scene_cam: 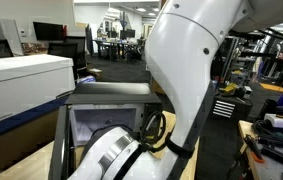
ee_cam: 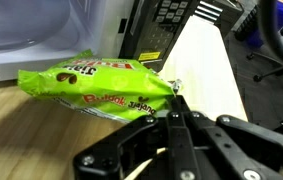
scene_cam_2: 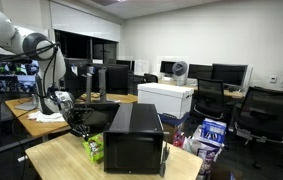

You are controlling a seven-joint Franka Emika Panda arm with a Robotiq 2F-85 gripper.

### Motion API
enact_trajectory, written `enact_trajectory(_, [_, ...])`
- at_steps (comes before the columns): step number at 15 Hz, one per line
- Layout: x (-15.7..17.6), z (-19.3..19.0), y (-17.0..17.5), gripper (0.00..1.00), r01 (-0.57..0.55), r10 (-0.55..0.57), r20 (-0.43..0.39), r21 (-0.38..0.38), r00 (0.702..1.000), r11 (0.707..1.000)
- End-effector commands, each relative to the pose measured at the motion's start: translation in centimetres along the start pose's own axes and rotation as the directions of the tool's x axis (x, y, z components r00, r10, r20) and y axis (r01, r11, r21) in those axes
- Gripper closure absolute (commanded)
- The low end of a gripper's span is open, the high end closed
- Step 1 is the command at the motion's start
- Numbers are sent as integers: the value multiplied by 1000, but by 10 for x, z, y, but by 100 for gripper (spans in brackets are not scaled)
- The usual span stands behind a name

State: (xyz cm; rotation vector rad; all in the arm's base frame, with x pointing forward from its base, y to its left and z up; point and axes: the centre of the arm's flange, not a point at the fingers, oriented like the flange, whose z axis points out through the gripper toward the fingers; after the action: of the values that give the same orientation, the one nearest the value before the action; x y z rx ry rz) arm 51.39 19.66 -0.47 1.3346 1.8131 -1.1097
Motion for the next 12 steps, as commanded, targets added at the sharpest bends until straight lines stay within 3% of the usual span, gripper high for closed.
enact_trajectory(1, [-22, -1, -12, 100, -47, 47, -42, -11, 998, 999])
enact_trajectory(6, [-45, -10, -9, 100, -69, 67, -111, -15, 992, 998])
enact_trajectory(12, [-70, -11, -18, 100, -53, 62, -230, 46, 971, 998])
